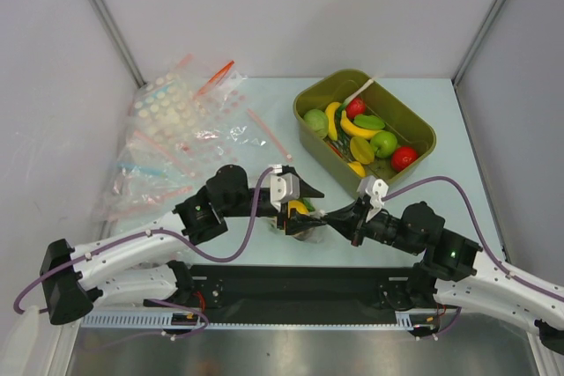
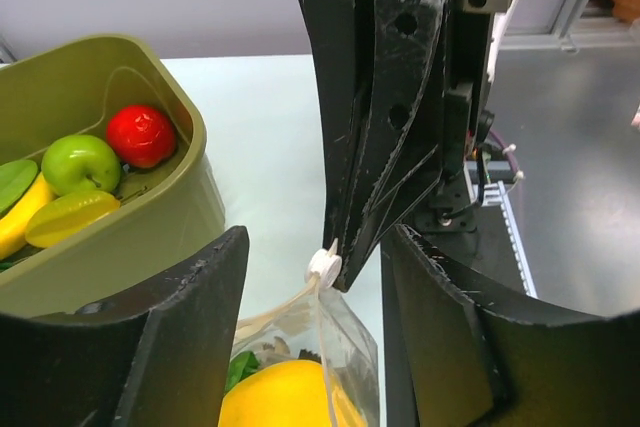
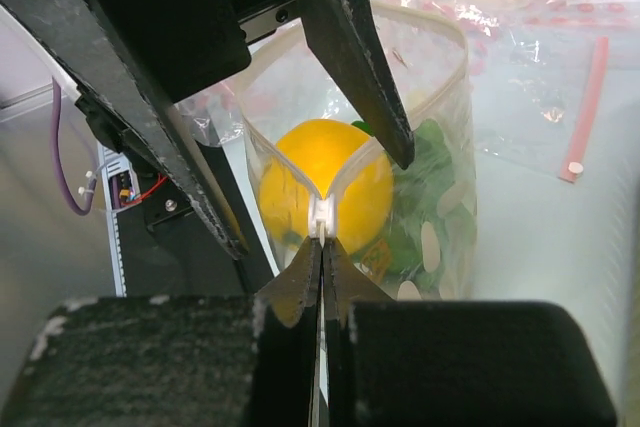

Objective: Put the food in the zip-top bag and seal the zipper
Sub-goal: Zip the zipper food storage bag at the center of the board.

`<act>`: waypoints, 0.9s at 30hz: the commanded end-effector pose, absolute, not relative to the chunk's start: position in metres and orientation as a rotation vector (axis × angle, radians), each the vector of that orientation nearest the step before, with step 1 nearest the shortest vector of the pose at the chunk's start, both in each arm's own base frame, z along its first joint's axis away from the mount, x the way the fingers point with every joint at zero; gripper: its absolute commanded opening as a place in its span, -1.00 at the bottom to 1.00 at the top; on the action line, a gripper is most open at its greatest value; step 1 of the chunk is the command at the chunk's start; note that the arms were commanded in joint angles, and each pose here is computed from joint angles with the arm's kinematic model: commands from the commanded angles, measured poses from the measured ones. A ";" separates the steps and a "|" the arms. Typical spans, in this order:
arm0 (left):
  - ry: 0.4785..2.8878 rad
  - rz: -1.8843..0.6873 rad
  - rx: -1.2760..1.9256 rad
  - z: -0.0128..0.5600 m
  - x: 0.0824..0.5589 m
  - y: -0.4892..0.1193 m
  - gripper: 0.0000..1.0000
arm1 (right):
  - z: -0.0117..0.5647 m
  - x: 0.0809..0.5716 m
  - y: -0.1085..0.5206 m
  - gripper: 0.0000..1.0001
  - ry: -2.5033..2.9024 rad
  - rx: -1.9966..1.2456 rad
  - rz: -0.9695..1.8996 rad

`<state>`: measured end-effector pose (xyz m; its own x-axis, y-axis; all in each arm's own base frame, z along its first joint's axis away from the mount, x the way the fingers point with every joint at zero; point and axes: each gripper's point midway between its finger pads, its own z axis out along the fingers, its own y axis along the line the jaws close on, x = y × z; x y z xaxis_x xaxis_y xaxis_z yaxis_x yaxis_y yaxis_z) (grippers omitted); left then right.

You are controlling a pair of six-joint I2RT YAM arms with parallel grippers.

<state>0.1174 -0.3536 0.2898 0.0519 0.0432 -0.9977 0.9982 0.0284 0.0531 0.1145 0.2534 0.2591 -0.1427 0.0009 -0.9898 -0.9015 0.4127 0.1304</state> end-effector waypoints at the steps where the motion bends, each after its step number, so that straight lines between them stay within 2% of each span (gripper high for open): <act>1: 1.117 -1.092 1.284 0.307 0.113 -0.353 0.28 | 0.283 0.111 0.256 -1.00 1.429 -0.814 1.027; 3: 1.120 -1.087 1.291 0.303 0.113 -0.354 0.24 | 0.283 0.109 0.257 -1.00 1.424 -0.822 1.038; 5: 1.146 -1.062 1.278 0.301 0.118 -0.354 0.10 | 0.284 0.108 0.257 -1.00 1.417 -0.824 1.042; 6: 1.151 -1.054 1.283 0.298 0.119 -0.355 -0.05 | 0.284 0.108 0.256 -1.00 1.418 -0.823 1.041; 9: 1.162 -1.055 1.296 0.295 0.118 -0.355 -0.19 | 0.285 0.107 0.255 -1.00 1.412 -0.823 1.044; 14: 1.169 -1.063 1.315 0.291 0.114 -0.355 -0.28 | 0.286 0.107 0.252 -1.00 1.407 -0.811 1.039; 16: 1.165 -1.068 1.321 0.290 0.112 -0.356 -0.38 | 0.288 0.107 0.252 -1.00 1.401 -0.808 1.041; 21: 1.167 -1.079 1.362 0.286 0.107 -0.357 -0.98 | 0.287 0.107 0.252 -1.00 1.401 -0.809 1.042; 27: 1.178 -1.083 1.366 0.284 0.107 -0.358 -0.99 | 0.285 0.107 0.253 -1.00 1.407 -0.812 1.042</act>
